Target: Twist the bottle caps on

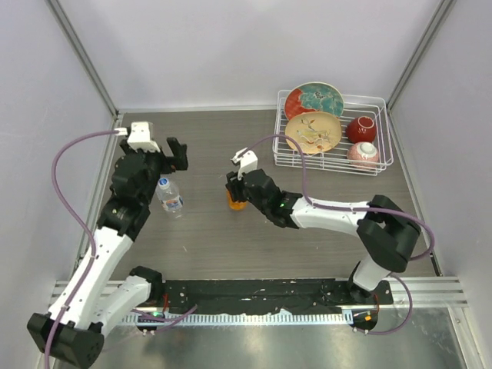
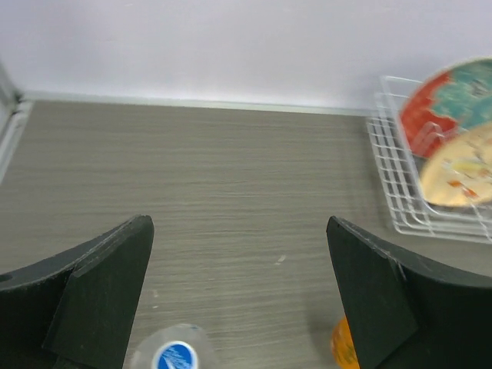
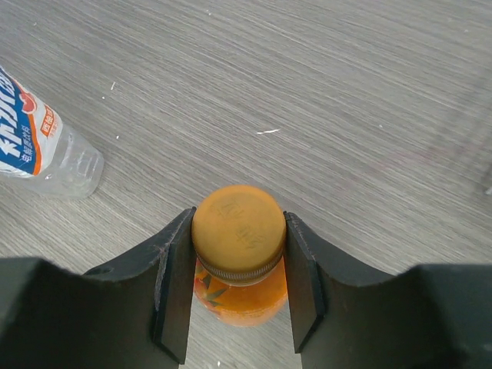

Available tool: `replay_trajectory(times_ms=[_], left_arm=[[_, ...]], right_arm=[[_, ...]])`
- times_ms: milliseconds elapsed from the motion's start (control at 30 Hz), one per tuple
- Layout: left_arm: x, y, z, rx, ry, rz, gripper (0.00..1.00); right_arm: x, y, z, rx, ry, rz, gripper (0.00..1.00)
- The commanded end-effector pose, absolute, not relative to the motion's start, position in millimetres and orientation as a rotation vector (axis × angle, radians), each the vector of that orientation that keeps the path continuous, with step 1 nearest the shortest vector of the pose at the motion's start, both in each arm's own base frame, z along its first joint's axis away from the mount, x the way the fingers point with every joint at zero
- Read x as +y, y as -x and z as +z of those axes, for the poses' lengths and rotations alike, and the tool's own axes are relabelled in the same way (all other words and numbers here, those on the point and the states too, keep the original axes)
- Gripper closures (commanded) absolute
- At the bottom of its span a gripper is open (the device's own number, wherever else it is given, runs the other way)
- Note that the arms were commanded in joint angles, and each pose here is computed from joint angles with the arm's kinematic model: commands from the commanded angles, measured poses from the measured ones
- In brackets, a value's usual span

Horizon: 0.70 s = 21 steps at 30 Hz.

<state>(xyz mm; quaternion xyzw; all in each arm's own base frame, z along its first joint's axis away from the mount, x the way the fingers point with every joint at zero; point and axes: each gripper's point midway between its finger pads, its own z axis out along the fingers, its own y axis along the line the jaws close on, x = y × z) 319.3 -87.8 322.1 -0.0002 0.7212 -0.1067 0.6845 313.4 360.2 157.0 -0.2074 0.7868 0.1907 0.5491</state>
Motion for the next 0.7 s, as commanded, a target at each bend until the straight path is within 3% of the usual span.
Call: replay_trajectory(times_ms=[0, 400, 467, 500, 667], left_arm=[[-36, -338, 331, 1.67, 0.204, -0.15, 0.0], [14, -360, 314, 1.756, 0.236, -0.068, 0.0], [27, -360, 309, 1.768, 0.242, -0.038, 0.0], [31, -362, 302, 1.789, 0.238, -0.024, 0.0], [53, -376, 287, 1.807, 0.232, -0.009, 0.0]], right_arm=[[395, -322, 179, 1.765, 0.437, 0.584, 0.99], [411, -307, 137, 1.764, 0.498, 0.523, 0.97], [409, -304, 132, 1.773, 0.509, 0.514, 0.9], [408, -303, 130, 1.777, 0.513, 0.509, 0.8], [403, -301, 125, 1.806, 0.507, 0.496, 0.5]])
